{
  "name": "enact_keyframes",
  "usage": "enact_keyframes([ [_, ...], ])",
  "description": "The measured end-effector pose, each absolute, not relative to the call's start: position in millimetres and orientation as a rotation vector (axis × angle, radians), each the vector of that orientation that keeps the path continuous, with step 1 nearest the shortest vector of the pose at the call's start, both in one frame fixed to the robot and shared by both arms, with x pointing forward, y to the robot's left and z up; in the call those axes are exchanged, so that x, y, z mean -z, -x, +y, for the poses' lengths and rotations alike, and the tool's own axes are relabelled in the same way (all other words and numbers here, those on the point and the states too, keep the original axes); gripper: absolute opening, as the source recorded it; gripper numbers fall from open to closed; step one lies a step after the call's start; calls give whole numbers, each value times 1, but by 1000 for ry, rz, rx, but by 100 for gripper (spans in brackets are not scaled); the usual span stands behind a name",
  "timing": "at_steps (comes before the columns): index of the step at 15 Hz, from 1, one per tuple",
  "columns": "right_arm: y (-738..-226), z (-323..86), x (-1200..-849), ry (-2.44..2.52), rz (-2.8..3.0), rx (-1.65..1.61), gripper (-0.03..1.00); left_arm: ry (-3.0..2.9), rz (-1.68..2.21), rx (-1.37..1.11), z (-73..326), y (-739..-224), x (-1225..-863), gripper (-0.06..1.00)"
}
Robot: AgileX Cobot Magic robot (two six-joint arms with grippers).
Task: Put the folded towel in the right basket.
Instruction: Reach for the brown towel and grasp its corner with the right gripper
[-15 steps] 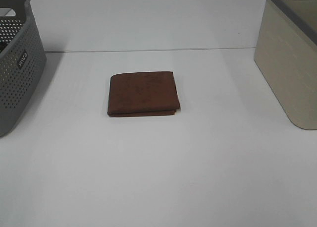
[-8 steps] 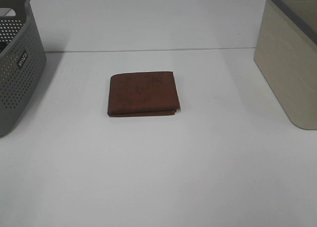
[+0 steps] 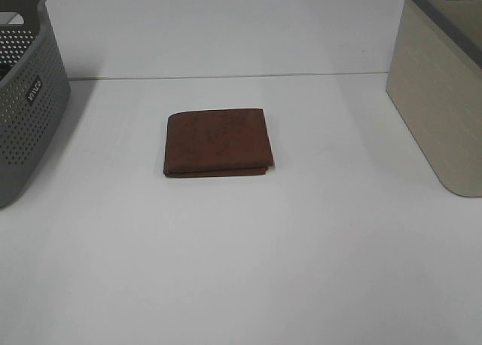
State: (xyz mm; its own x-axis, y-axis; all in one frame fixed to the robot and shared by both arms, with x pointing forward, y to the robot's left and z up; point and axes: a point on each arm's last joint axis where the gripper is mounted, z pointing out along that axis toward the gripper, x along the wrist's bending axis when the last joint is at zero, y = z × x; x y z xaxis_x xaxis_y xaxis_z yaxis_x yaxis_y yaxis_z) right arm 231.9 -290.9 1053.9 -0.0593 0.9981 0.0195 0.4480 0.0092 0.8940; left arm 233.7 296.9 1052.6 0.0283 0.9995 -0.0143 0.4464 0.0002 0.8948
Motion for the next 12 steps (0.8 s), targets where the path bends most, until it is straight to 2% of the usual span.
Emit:
enact_keyframes([
  [12,-232,-291,-1054,-1518,1591,-1003,62,-1549,1519,-925,297,-234,-1053,97],
])
